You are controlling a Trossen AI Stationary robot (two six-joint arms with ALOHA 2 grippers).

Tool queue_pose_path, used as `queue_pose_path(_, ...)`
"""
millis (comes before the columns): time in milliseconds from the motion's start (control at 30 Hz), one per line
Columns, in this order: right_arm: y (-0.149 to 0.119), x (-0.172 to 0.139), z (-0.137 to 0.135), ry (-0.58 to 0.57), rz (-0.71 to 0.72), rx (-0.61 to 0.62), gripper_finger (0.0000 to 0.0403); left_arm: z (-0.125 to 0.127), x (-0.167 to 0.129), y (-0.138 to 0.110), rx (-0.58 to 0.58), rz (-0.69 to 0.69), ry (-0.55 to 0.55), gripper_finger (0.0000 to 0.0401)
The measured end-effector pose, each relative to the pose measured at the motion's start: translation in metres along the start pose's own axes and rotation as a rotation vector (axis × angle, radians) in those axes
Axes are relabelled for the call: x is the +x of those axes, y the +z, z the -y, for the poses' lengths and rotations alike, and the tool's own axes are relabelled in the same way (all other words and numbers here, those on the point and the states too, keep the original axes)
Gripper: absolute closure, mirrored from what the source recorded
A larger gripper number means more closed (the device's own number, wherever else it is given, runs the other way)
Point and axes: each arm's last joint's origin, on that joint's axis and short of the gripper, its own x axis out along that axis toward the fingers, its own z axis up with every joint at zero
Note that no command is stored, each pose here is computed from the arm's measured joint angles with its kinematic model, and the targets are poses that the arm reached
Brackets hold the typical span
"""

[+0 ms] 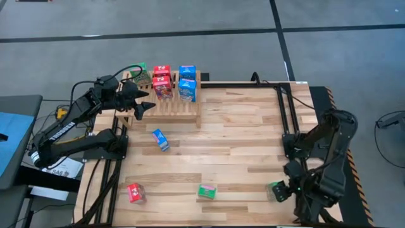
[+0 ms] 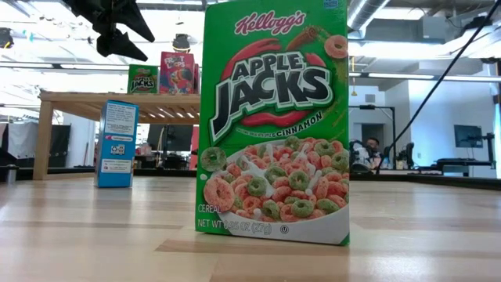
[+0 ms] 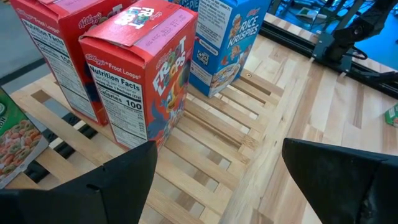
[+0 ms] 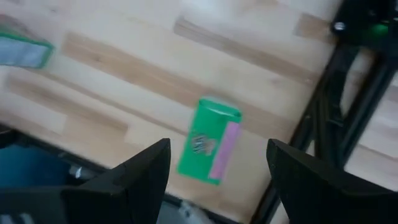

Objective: Stack cereal on shelf
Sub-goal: Put the right green cereal box on the shelf aligned with the other green cereal box

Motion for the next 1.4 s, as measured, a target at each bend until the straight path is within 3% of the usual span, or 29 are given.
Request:
queue_pose_path(700, -0.019, 0.052, -0.003, 0.027, -0.082, 0.016, 0.0111, 0.0, 0.0, 0.0, -0.026, 0.0, 0.0, 0.0065)
queue_pose_path(1400, -0.017, 0.063, -0.011, -0.065, -0.12, 0.039, 0.0111, 0.0, 0.0, 0.0, -0.026, 0.001, 0.002, 0.0065)
